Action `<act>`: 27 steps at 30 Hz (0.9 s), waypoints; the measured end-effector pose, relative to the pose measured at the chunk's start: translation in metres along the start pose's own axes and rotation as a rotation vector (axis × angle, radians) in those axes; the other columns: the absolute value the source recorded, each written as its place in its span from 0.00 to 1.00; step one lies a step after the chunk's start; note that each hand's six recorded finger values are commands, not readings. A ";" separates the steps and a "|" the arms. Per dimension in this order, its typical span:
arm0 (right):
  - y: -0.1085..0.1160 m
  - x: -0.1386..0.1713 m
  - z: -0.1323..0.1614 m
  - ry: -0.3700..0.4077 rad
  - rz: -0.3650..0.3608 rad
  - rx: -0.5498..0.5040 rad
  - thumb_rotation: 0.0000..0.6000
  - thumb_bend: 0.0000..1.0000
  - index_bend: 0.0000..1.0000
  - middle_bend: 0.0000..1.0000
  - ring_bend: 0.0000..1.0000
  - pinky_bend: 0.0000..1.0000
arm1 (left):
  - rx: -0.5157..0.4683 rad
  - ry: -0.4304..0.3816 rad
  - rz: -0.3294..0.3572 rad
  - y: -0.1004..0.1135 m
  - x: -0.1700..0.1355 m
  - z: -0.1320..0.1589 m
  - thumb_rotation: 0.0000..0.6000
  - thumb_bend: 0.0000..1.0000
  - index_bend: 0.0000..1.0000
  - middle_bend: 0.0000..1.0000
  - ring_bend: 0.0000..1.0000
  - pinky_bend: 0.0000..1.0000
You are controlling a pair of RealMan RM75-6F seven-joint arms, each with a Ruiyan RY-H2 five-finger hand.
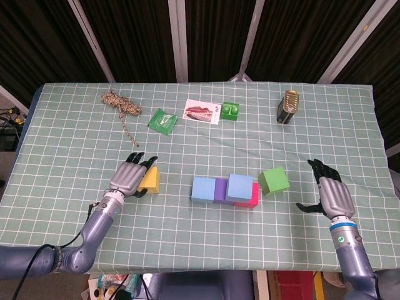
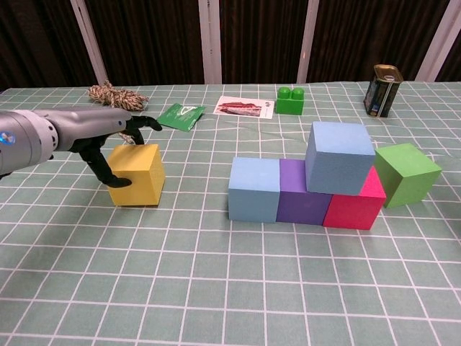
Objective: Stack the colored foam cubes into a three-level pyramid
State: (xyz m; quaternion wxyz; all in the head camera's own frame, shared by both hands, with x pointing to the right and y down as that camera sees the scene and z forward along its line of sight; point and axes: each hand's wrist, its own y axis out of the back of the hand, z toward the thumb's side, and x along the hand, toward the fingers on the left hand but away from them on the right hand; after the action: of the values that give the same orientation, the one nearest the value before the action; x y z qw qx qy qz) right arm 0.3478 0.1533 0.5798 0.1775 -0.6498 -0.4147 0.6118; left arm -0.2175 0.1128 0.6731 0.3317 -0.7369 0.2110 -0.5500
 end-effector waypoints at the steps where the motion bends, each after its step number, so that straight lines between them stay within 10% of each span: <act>1: 0.000 0.000 0.000 0.000 0.001 -0.001 1.00 0.17 0.00 0.00 0.00 0.00 | -0.002 -0.004 0.004 0.002 0.000 0.002 1.00 0.43 0.01 0.29 0.00 0.00; 27: 0.002 0.001 0.005 0.019 0.031 -0.069 1.00 0.17 0.00 0.00 0.00 0.00 | 0.021 -0.127 0.035 0.086 -0.003 0.096 1.00 0.43 0.01 0.29 0.00 0.00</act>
State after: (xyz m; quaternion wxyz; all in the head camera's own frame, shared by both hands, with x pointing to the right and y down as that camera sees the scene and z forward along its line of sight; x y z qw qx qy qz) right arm 0.3437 0.1513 0.5769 0.1491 -0.6677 -0.4237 0.5937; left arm -0.1223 0.0802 0.5922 0.3615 -0.7632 0.1966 -0.4982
